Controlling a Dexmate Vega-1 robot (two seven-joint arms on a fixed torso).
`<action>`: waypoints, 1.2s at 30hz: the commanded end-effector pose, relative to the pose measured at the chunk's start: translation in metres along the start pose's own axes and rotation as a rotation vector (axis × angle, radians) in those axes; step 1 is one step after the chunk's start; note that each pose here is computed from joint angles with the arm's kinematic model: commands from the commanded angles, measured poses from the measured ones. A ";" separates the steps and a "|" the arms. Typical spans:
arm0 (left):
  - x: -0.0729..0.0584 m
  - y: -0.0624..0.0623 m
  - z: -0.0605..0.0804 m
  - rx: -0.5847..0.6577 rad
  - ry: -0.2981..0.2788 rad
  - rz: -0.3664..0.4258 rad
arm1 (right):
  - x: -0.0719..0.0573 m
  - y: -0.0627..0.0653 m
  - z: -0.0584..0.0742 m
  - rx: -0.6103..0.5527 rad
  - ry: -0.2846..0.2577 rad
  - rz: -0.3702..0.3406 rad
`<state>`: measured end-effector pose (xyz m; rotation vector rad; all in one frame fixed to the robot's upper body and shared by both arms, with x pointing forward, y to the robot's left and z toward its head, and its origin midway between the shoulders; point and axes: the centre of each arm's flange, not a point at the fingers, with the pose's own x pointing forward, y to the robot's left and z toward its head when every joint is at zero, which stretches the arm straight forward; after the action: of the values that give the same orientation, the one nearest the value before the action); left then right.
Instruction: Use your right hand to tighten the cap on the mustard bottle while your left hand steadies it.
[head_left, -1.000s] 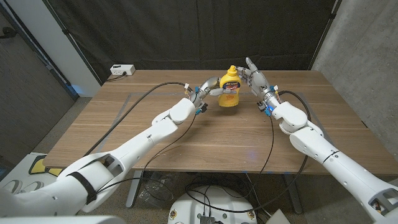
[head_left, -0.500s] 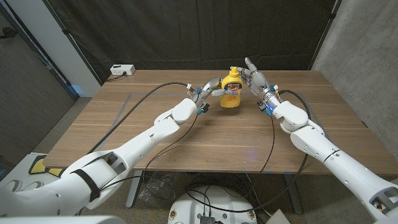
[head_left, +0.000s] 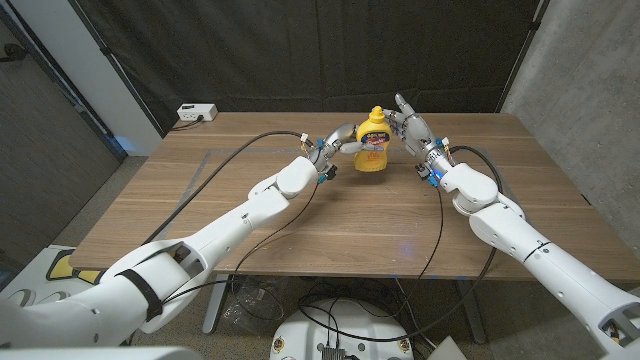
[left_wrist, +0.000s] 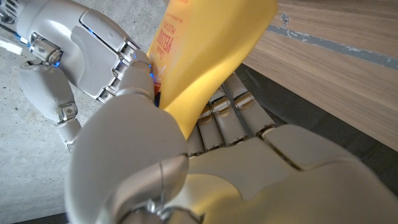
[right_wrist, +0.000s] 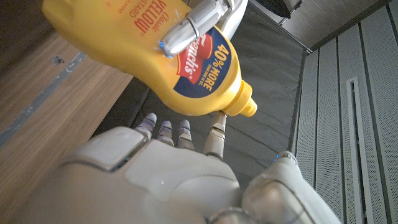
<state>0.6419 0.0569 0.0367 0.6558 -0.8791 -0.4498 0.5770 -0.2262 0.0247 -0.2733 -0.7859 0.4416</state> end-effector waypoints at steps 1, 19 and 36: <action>-0.002 0.005 -0.001 0.009 0.006 0.021 | -0.004 -0.003 0.001 -0.005 0.003 -0.016; -0.003 0.013 -0.010 0.001 0.046 0.068 | -0.015 -0.007 0.005 -0.013 -0.004 -0.029; 0.000 0.012 -0.009 0.003 0.045 0.068 | -0.024 -0.008 0.010 -0.024 -0.016 -0.012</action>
<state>0.6496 0.0697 0.0395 0.6343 -0.8593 -0.3726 0.5626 -0.2404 0.0214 -0.2799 -0.8023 0.4189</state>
